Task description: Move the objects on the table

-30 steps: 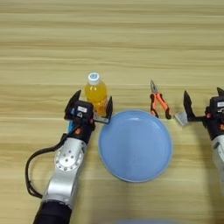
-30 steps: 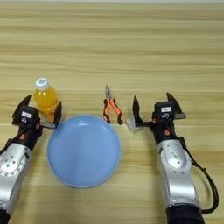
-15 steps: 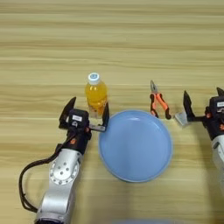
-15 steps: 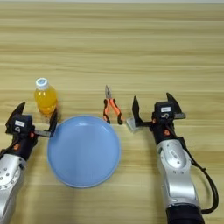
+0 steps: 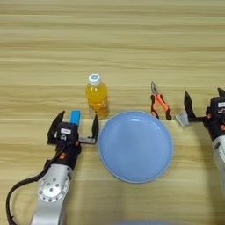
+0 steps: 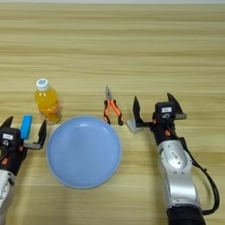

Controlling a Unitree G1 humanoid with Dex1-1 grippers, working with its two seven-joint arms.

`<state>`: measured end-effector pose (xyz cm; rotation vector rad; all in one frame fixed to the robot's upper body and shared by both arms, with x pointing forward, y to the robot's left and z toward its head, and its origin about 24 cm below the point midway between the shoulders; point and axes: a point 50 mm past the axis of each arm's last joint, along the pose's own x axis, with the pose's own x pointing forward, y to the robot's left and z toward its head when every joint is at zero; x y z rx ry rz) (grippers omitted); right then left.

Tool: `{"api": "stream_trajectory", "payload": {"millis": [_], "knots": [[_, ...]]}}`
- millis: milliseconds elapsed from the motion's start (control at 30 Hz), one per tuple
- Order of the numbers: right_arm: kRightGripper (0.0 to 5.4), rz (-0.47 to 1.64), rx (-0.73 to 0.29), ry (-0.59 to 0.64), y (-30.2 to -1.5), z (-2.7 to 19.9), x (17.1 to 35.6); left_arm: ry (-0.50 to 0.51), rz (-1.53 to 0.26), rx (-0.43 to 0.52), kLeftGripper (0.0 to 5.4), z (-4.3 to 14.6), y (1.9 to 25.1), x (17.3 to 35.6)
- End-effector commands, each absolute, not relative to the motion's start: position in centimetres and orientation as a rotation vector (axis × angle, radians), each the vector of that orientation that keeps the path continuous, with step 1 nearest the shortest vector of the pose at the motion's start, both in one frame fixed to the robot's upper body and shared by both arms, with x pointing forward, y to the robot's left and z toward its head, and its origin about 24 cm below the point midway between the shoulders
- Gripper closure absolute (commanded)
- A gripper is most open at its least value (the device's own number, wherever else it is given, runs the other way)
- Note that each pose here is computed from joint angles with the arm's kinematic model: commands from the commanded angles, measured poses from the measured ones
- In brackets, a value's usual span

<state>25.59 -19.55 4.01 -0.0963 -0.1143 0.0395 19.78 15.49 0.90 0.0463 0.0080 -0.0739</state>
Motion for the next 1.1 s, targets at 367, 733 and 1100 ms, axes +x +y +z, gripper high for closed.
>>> {"api": "stream_trajectory", "payload": {"millis": [367,733,1100], "knots": [[0.0,0.04,-0.096,-0.112,-19.4,4.2,25.8,0.141,-0.012,0.034,0.01,-1.7,17.5,20.2],[0.0,0.04,-0.095,-0.114,-19.2,4.3,25.7,0.234,0.004,0.031,0.01,-3.1,18.1,20.7],[0.0,0.042,-0.096,-0.114,-19.2,4.3,25.7,0.292,0.031,-0.011,0.01,-4.1,18.1,19.5]]}}
